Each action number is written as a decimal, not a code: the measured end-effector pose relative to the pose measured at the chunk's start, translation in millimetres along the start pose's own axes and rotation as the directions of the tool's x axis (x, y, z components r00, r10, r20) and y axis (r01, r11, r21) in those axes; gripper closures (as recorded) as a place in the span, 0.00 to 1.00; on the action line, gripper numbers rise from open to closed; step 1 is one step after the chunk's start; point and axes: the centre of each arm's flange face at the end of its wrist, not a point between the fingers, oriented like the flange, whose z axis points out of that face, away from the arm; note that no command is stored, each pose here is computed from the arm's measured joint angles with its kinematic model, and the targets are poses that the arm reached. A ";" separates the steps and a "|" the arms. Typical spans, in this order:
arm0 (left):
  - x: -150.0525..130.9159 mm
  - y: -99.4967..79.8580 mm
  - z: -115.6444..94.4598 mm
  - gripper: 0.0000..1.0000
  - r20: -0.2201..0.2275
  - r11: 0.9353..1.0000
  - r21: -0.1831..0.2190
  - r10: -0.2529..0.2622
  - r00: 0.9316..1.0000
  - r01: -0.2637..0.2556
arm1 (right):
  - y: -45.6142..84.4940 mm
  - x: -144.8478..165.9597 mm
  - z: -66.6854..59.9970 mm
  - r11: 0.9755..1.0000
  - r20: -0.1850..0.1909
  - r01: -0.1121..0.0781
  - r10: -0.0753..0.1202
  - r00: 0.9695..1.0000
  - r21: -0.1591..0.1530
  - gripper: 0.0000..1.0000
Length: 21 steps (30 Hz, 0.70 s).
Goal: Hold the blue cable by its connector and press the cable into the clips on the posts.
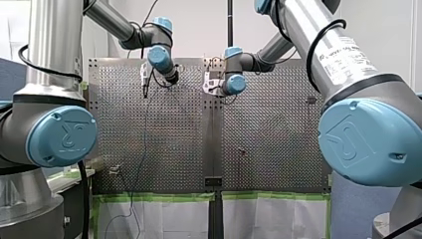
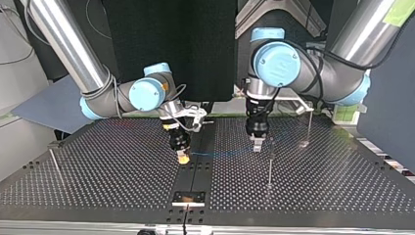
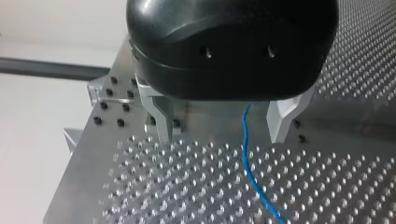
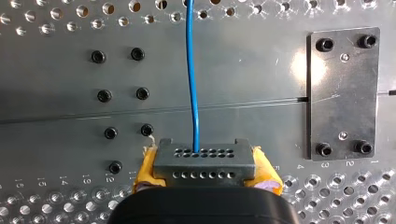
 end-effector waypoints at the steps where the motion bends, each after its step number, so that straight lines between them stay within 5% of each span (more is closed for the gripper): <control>1: 0.8 0.4 1.7 0.00 0.004 1.000 -0.004 0.000 1.000 0.000 | 0.0 -0.1 0.0 1.000 0.000 0.000 0.000 1.000 0.000 1.00; 12: 20.2 -8.4 21.6 0.00 -0.015 0.999 -0.012 0.036 0.999 -0.036 | 0.0 0.1 0.2 1.000 -0.001 0.002 -0.002 1.000 0.000 1.00; 21: -4.2 -10.9 36.2 0.00 0.045 0.998 -0.055 0.025 0.999 -0.023 | 0.0 0.0 0.1 1.000 -0.001 0.004 -0.004 1.000 0.000 1.00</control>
